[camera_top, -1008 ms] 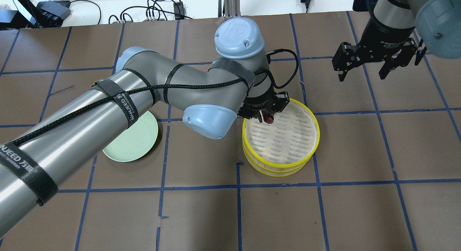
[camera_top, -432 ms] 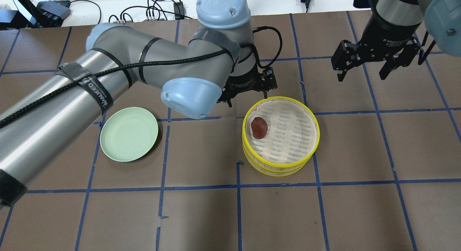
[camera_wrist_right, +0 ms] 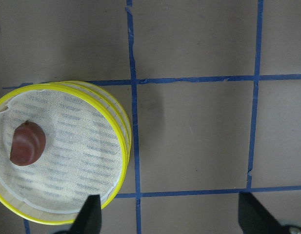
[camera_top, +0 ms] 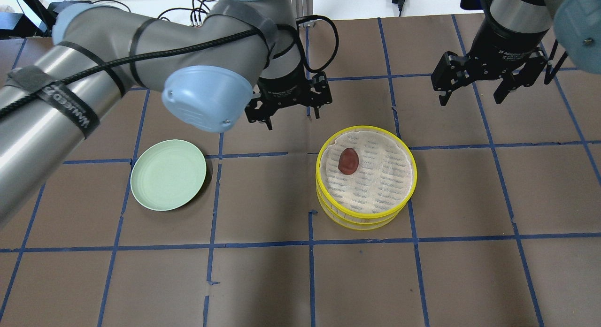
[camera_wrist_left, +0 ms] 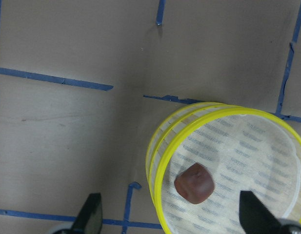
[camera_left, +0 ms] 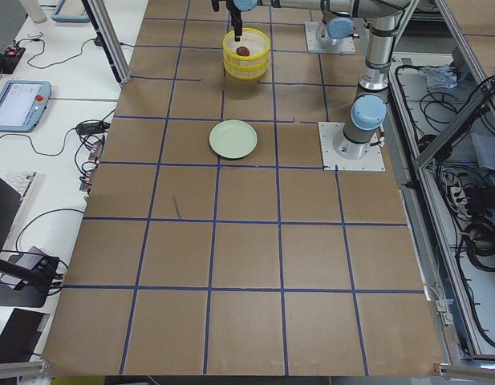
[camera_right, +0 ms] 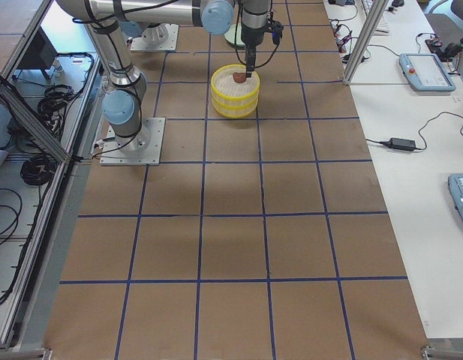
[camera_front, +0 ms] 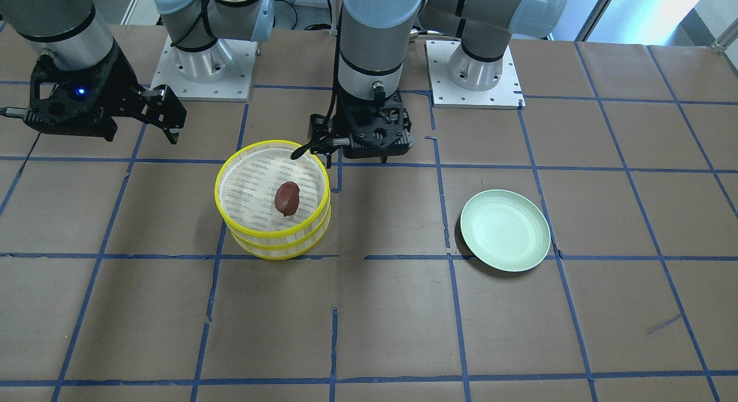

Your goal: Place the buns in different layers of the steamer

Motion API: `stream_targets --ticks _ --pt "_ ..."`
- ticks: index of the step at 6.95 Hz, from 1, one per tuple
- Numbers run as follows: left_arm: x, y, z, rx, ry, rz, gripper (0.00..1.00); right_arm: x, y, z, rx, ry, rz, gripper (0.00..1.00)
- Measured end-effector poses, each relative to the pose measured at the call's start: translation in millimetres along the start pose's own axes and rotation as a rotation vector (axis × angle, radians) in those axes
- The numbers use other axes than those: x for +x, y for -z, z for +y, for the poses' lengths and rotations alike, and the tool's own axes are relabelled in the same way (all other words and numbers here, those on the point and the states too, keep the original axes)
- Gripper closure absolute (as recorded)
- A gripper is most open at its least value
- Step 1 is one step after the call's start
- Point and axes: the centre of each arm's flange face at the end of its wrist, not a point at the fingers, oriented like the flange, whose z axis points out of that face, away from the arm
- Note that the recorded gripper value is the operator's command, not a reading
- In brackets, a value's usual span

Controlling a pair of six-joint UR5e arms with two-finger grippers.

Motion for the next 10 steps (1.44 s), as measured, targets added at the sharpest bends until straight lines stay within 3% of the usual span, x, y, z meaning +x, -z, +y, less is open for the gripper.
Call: stream_targets --ticks 1,4,10 --pt "-43.4 20.5 -7.1 -0.022 -0.058 -0.043 0.04 -0.1 0.1 0.0 0.000 0.000 0.000 0.00" --pt "-135.0 60.4 -25.6 -0.008 -0.157 -0.058 0.04 0.2 1.2 -0.7 0.003 -0.001 0.000 0.00" --pt "-163.1 67.0 -35.0 0.007 -0.188 -0.056 0.02 0.4 8.9 0.5 0.018 -0.004 -0.013 0.00"
